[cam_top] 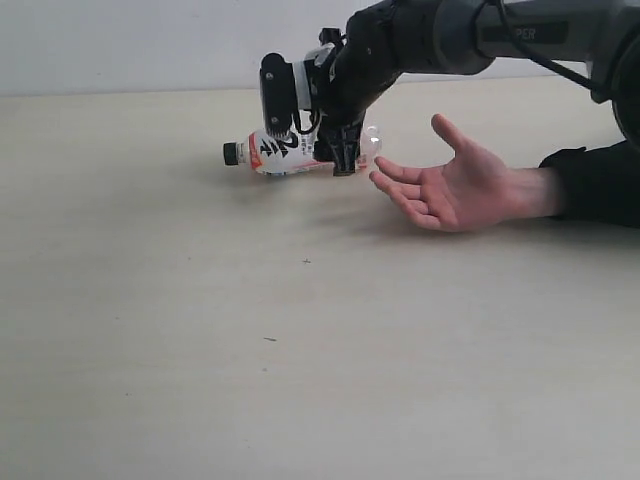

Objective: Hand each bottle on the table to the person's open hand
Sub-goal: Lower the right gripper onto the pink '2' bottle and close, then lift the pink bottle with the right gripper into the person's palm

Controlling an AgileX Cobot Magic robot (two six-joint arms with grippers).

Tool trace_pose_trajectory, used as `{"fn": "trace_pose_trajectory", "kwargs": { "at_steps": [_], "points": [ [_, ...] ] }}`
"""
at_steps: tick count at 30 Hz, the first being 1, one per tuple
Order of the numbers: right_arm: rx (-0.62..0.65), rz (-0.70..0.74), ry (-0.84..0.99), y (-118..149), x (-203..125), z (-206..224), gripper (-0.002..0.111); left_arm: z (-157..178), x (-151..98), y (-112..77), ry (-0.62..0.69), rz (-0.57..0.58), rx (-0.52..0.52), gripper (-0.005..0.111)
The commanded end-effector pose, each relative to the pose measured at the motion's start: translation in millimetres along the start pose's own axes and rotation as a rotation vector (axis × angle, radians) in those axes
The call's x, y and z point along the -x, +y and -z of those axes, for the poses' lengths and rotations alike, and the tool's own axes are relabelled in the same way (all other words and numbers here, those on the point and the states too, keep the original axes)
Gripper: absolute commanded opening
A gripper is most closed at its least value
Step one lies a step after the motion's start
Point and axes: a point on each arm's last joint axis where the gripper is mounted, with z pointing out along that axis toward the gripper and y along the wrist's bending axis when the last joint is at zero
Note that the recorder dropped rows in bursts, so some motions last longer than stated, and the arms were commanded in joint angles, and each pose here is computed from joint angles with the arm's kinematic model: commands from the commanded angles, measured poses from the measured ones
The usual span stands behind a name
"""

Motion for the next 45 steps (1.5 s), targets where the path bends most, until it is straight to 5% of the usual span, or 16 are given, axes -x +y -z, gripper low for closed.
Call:
{"fn": "trace_pose_trajectory", "kwargs": {
  "at_steps": [1,21,25,36,45],
  "points": [
    [0.004,-0.007,0.011,5,-2,-12,0.078,0,0,0.1,-0.007,0.002,0.002,0.003],
    [-0.018,-0.026,-0.008,14,-3,-31,0.068,0,0,0.1,-0.007,0.002,0.002,0.003],
    [-0.025,-0.029,-0.013,13,-3,-31,0.057,0,0,0.1,-0.007,0.002,0.002,0.003],
    [-0.046,-0.075,-0.025,11,-2,-31,0.001,0,0,0.1,-0.007,0.002,0.002,0.003],
    [-0.083,-0.073,-0.040,1,1,-18,0.000,0,0,0.1,-0.007,0.002,0.002,0.003]
  ]
}}
